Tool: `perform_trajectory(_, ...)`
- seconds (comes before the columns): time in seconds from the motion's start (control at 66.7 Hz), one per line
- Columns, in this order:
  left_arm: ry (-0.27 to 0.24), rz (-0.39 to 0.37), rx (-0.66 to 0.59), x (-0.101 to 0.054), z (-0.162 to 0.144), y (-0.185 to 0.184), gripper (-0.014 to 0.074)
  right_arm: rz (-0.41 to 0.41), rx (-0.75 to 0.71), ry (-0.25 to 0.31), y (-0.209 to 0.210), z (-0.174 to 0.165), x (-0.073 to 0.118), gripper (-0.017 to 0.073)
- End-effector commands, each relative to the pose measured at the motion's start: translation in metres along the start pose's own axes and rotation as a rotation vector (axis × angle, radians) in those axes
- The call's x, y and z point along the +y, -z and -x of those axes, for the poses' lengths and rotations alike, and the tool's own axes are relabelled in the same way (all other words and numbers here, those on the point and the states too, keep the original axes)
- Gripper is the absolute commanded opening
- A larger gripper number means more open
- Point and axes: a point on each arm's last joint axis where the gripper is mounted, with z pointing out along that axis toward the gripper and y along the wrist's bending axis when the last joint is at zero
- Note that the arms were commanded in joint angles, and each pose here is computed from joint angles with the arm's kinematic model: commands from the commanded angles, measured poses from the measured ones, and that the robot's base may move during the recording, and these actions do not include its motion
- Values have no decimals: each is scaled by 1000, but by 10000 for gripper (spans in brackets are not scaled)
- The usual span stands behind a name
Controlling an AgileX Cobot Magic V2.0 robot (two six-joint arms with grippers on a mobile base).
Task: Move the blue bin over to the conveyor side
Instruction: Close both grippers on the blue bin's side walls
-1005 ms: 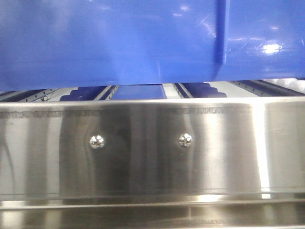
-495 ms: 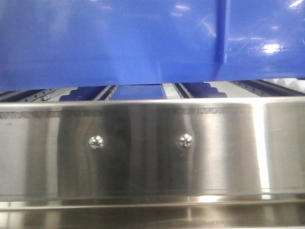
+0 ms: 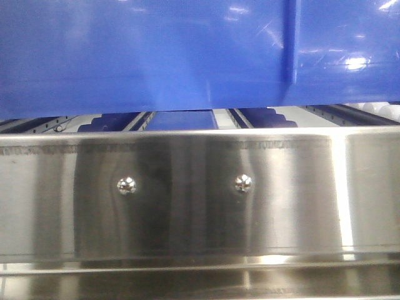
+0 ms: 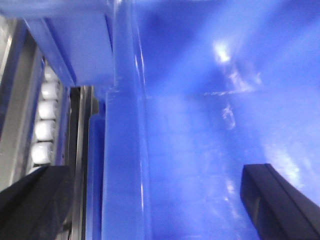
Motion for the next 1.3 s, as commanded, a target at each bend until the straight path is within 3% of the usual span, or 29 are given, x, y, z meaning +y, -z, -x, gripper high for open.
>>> perform_trajectory(0.0, 7, 1, 2, 0, 3, -6, 580, -15, -4, -7, -5, 3, 0, 570)
perform_trajectory(0.255, 0, 14, 57, 2, -4, -21, 580, -22, 3, 42, -9, 3, 10, 570)
perform_trajectory(0.945, -2, 17, 92, 2, -9, -30, 580, -48, 76, 28, -43, 5, 10, 570)
perform_trajectory(1.17, 34, -40, 102, 15, -9, -33, 580, -48, 76, 28, -43, 5, 10, 570)
perform_trajectory(1.29, 13, -30, 100, 20, -9, -33, 580, -48, 76, 28, -43, 5, 10, 570)
